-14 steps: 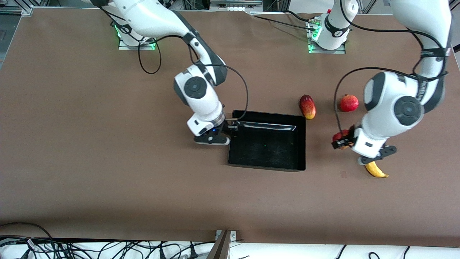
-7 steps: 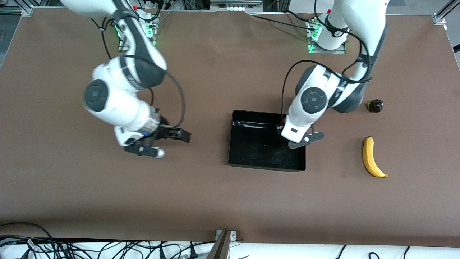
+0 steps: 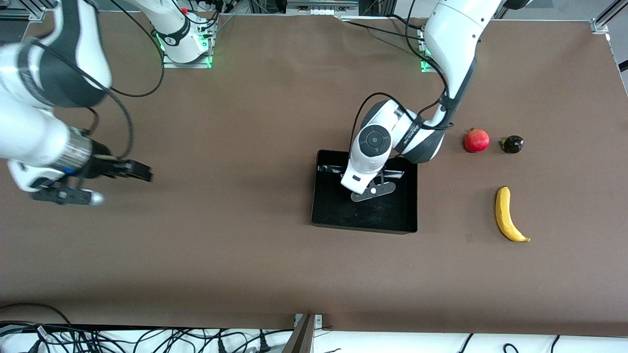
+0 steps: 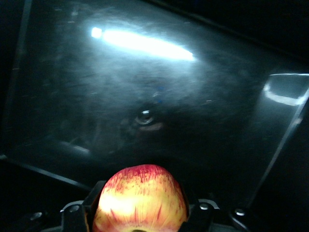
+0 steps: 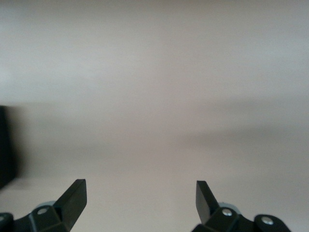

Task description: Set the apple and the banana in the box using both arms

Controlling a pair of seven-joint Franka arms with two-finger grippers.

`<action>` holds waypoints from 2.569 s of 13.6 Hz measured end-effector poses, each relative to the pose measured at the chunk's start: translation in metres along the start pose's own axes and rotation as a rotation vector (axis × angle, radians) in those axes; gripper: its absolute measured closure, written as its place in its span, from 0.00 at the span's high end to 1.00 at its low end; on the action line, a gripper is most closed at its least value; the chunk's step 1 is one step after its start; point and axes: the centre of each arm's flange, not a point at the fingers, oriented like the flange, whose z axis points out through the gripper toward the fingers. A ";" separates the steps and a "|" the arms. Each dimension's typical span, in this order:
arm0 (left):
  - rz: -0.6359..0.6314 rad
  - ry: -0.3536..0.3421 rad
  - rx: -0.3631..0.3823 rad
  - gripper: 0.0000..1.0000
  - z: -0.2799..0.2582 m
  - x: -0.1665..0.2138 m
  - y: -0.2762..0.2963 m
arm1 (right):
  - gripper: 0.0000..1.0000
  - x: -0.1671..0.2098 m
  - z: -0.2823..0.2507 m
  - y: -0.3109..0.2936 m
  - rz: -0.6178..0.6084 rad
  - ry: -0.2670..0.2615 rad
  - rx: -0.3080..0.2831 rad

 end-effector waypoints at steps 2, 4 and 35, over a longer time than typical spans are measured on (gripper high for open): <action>0.029 -0.009 -0.015 0.66 0.012 -0.013 0.014 | 1.00 -0.023 -0.041 0.046 -0.021 -0.020 -0.016; 0.051 -0.018 -0.003 0.66 0.029 -0.022 0.019 | 1.00 -0.045 -0.078 0.079 -0.038 -0.006 0.002; 0.119 -0.078 -0.001 1.00 -0.068 0.253 -0.403 | 1.00 -0.070 -0.077 0.096 -0.076 0.035 -0.060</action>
